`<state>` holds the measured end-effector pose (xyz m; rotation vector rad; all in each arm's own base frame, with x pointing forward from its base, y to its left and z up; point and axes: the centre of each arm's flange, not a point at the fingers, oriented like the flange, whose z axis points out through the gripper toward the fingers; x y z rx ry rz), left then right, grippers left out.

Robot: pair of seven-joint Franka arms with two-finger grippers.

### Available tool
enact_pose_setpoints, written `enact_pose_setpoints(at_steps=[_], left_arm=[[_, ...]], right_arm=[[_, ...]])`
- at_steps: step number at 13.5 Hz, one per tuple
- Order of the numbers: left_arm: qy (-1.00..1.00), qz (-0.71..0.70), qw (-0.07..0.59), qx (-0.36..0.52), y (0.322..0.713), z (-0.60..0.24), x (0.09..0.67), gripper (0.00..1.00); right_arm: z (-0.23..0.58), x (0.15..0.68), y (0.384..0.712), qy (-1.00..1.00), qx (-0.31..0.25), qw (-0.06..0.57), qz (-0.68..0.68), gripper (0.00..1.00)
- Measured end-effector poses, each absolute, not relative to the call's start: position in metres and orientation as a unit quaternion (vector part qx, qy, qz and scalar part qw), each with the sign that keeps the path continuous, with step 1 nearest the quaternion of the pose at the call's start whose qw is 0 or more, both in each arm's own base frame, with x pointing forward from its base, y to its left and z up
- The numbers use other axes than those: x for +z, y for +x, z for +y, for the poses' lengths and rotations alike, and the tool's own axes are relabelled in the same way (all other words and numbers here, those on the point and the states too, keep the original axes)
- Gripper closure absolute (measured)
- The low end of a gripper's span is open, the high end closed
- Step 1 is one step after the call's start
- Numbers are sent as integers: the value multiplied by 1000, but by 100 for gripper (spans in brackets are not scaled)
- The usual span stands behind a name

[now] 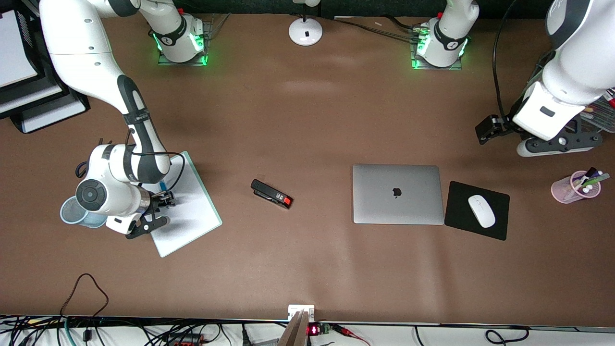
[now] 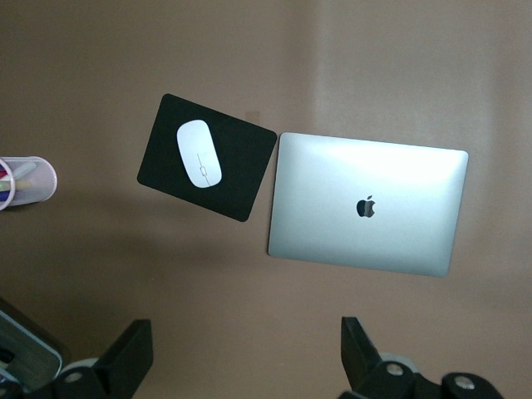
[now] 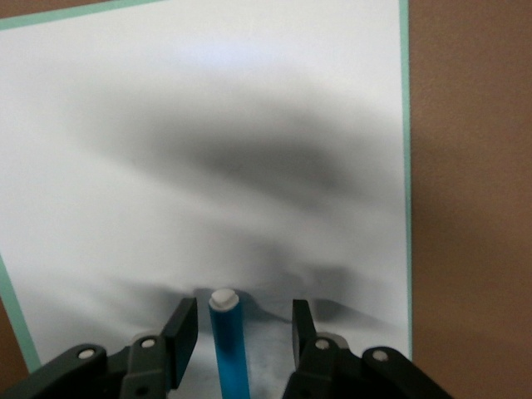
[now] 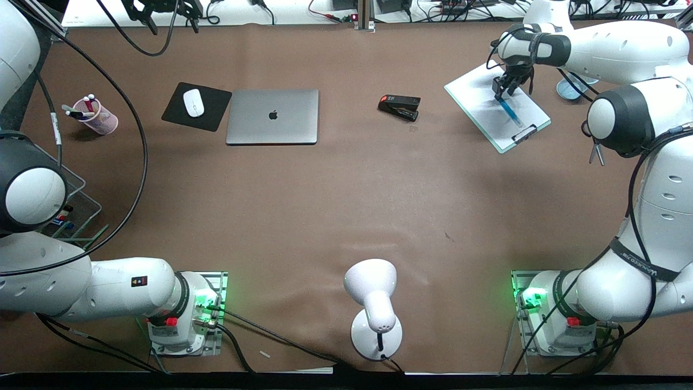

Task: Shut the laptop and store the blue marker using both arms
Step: 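Lift the left gripper away from the laptop while the right gripper closes on the marker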

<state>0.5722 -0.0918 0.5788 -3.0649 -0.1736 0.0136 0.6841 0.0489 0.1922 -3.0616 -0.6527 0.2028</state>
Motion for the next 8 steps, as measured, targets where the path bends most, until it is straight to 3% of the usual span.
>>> enact_pose_setpoints(at_steps=[1,8], left_arm=[[-998,-56,37,4,569,-92,584,0],[-997,-60,45,-1,550,-92,611,0]], right_arm=[[50,191,684,-976,66,2,-209,50],[54,189,683,-975,67,2,-212,56]])
